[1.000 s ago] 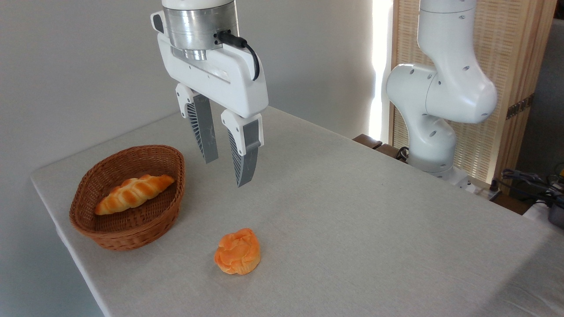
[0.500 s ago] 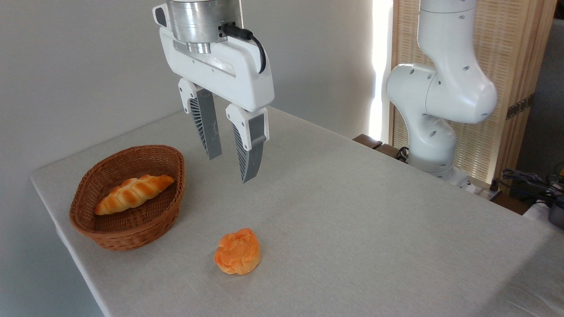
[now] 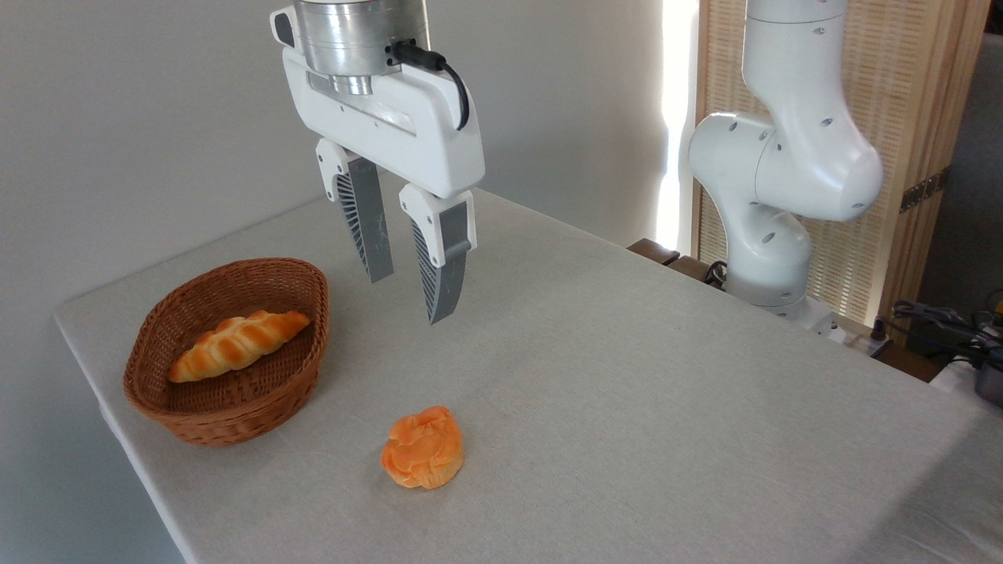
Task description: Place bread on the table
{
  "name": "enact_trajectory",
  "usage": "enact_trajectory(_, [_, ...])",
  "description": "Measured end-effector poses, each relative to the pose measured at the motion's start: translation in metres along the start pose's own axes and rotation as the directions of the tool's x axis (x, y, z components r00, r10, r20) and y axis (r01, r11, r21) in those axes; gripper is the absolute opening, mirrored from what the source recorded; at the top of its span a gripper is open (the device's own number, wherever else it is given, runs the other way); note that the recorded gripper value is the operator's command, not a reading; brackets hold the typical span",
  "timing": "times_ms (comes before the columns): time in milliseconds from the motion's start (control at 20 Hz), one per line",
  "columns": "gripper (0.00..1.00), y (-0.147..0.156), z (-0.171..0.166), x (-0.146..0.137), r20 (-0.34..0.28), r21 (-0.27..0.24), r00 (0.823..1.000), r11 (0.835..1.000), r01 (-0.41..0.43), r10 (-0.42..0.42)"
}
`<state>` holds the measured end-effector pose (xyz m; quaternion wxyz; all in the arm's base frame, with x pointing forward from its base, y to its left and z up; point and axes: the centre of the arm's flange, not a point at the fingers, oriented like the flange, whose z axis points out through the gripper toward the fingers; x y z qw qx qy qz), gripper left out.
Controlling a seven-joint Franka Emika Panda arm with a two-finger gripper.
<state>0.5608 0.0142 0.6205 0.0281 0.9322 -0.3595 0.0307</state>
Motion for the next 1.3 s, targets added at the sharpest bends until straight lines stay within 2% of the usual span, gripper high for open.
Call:
enact_trajectory(900, [1.0, 0.001, 0.003, 0.002, 0.01, 0.003, 1.0, 1.0, -0.01, 0.009])
enact_trajectory(1150, [1.0, 0.005, 0.004, 0.007, 0.052, 0.039, 0.998, 0.998, -0.045, 0.043])
enact_trajectory(1300, [1.0, 0.006, 0.005, 0.008, 0.058, 0.044, 0.997, 0.998, -0.052, 0.049])
